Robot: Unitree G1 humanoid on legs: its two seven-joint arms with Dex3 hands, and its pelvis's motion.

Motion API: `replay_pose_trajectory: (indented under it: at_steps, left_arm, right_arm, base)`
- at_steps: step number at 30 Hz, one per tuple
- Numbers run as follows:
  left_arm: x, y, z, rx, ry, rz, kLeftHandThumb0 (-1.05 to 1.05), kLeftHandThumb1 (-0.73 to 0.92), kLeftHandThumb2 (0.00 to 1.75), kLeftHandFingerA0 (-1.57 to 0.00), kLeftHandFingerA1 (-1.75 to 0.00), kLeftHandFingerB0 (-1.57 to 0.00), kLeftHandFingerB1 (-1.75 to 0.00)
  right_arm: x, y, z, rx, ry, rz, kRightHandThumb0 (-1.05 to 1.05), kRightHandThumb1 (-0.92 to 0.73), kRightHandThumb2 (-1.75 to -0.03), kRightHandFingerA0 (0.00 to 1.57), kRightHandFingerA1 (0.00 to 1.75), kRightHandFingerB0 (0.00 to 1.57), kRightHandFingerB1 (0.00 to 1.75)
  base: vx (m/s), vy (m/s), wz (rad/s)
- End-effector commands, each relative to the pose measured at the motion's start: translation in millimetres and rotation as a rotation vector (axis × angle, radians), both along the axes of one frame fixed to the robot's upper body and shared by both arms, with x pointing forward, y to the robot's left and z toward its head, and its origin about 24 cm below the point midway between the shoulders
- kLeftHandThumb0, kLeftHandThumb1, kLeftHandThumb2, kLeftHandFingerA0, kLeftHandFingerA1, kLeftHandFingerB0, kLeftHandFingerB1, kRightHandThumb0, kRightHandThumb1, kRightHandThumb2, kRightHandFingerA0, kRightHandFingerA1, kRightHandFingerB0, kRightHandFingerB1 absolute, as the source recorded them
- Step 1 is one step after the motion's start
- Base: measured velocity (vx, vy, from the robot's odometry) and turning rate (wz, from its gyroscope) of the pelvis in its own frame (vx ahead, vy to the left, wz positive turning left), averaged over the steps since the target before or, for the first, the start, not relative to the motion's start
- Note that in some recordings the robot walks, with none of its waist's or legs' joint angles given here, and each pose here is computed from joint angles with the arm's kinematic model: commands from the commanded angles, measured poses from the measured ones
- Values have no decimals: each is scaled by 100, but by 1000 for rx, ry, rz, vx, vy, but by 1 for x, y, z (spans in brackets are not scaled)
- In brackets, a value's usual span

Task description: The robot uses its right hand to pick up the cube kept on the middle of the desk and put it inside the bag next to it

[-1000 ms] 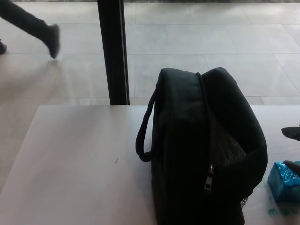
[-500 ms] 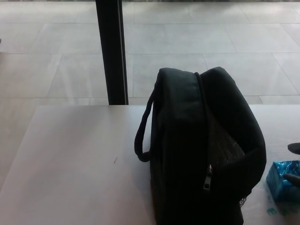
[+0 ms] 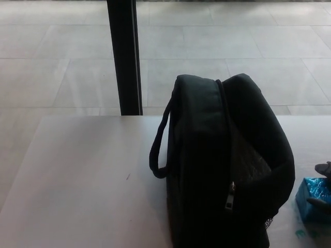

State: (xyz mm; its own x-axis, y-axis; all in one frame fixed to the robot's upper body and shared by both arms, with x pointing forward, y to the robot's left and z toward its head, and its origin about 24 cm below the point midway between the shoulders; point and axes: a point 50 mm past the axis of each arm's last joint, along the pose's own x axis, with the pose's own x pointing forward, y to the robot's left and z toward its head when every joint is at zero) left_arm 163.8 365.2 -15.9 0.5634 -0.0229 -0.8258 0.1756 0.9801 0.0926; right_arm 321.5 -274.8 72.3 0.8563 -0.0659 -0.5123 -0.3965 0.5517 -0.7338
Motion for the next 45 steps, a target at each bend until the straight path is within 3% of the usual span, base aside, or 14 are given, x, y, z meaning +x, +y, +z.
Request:
replay_pose_trajectory:
  at_steps: [1, 4, 9, 11, 13, 15, 19, 22, 25, 26, 29, 30, 33, 45]
  left_arm:
    - [1, 5, 4, 19, 6, 3, -47, 61, 57, -27, -53, -44, -51]
    - [3, 6, 6, 33, 6, -4, -47, 62, 57, -28, -53, -45, -51]
    - [5, 6, 6, 33, 2, -5, -48, 61, 58, -27, -52, -42, -46]
    - [6, 5, 6, 36, 6, 8, -47, 62, 57, -28, -52, -45, -48]
    - [6, 5, 7, 24, 5, 3, -48, 62, 58, -26, -52, -41, -47]
    - [5, 3, 6, 29, 13, 1, -48, 62, 58, -27, -51, -38, -45]
    - [8, 4, 8, 43, 9, 3, -46, 63, 58, -28, -51, -41, -51]
    - [9, 4, 10, 54, 1, -18, -50, 61, 57, -30, -53, -44, -50]
    - [10, 6, 10, 44, 0, -7, -51, 59, 57, -30, -54, -43, -50]
    - [10, 6, 11, 41, -3, -8, -50, 59, 57, -29, -54, -46, -54]
    - [10, 6, 11, 37, -1, -8, -49, 59, 57, -29, -55, -51, -57]
    - [10, 6, 10, 28, 2, 6, -48, 59, 57, -29, -54, -49, -55]
    - [10, 6, 10, 38, 4, -8, -48, 62, 58, -29, -54, -42, -49]
    - [8, 7, 10, 47, 9, -4, -47, 61, 57, -30, -53, -45, -48]
  right_arm:
    - [-7, -6, -9, -50, 103, 27, -89, -50, -77, 0, 0, 0, 7]
    - [-8, -11, -11, -96, 277, 80, -93, -53, -87, 0, 8, 0, 0]
    - [-12, -14, -13, 0, 314, 73, -72, -36, -69, 7, 21, 0, 0]
    - [-12, -3, -20, -7, 259, 74, -51, -46, -73, 7, 47, 0, 12]
    - [-13, 6, -21, -51, 186, 90, -40, -53, -60, 64, 68, 6, 19]
    - [-16, 10, -24, -80, 150, 91, -32, -59, -59, 86, 74, 11, 25]
    - [-17, 21, -27, -135, 110, 128, -16, -69, -61, 76, 94, 14, 28]
    - [-19, 23, -31, -266, 50, 221, -18, -78, -62, 57, 150, 47, 37]
    - [-19, 22, -31, -305, 25, 254, -18, -80, -71, 69, 140, 78, 57]
    - [-20, 21, -31, -316, 14, 254, -17, -74, -86, 80, 150, 89, 84]
    - [-23, 19, -35, -357, -38, 262, -24, -73, -72, 81, 157, 76, 85]
    - [-25, 19, -35, -360, -52, 270, -26, -70, -64, 80, 145, 69, 61]
    - [-28, 16, -37, -388, -72, 298, -30, -68, -64, 79, 142, 63, 54]
    - [-28, 3, -30, -368, -150, 312, -26, -72, -69, 81, 143, 70, 59]
  base:
    - [0, 0, 0]
    - [0, 0, 0]
    - [0, 0, 0]
    - [0, 0, 0]
    - [0, 0, 0]
    - [0, 0, 0]
    - [0, 0, 0]
    - [0, 0, 0]
    - [0, 0, 0]
    - [0, 0, 0]
    - [0, 0, 0]
    - [0, 0, 0]
    - [0, 0, 0]
    - [0, 0, 0]
